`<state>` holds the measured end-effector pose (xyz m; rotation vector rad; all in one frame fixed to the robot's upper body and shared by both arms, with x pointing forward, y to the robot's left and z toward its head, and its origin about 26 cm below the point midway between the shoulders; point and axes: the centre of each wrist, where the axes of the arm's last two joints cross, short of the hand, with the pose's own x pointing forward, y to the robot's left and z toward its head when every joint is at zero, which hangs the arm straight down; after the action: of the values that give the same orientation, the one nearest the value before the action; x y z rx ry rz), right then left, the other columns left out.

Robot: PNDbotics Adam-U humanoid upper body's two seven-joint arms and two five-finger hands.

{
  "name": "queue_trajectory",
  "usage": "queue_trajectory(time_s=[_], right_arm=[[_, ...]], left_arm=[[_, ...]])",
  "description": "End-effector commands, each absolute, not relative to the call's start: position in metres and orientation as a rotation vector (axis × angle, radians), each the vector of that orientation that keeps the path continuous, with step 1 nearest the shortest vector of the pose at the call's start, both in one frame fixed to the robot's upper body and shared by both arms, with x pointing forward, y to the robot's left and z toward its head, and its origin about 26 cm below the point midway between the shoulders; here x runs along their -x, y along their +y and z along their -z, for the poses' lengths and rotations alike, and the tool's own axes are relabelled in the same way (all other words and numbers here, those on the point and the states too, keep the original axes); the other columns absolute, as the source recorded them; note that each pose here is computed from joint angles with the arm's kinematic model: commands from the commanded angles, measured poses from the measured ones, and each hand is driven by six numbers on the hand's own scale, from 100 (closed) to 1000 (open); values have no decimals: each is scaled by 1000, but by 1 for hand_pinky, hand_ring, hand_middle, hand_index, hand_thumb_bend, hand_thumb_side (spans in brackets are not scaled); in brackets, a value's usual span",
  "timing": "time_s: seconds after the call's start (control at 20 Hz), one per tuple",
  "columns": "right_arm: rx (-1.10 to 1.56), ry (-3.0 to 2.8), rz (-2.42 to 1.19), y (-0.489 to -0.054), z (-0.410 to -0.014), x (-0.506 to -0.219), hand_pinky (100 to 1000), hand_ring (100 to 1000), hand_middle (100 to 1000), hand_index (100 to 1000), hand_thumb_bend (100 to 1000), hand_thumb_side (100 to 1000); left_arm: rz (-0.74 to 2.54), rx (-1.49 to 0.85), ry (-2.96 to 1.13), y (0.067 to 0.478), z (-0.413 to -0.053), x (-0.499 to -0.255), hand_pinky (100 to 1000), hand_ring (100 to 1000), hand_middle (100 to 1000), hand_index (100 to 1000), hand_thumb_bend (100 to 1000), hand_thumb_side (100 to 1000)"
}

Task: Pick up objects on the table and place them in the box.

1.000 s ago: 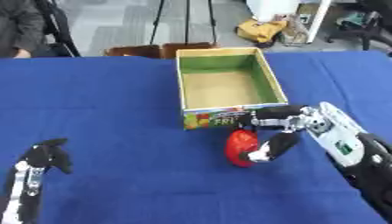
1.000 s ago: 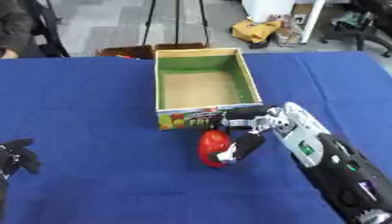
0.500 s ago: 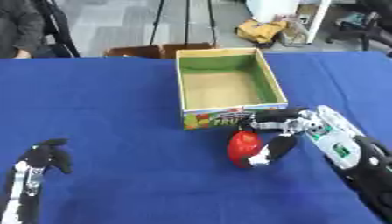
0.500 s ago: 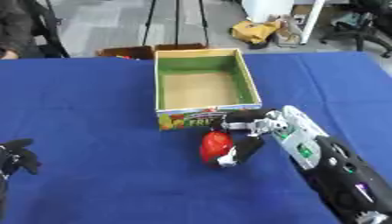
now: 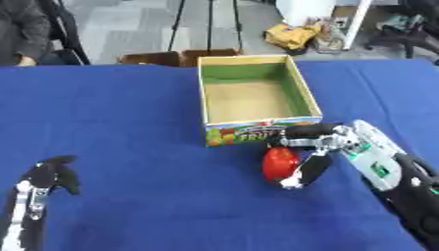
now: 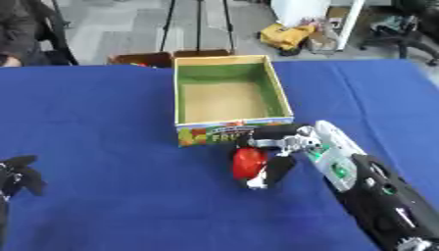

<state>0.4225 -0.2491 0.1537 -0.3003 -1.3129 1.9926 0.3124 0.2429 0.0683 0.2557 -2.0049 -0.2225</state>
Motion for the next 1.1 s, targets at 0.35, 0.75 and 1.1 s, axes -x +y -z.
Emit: queue_trajectory(time_s=[0.35,0.75,1.1], right_arm=[[300,-1234,-2020,-259,-146,-425,632,839,853,918,100,226],[318,-1241,-1992,-261,-146,-425,413,754,841,903,100,100],[351,-1329,-1944,-260,-157,-423,239,627,825,887,100,100]], left_arm=[[223,-246,-2030,242,-75,-314,563,364,447,704,645,972],[221,-245,-2031,242,-75,-314,564,364,448,704,644,972],[220,-245,-2031,242,-75,-314,565,364,448,704,645,971]])
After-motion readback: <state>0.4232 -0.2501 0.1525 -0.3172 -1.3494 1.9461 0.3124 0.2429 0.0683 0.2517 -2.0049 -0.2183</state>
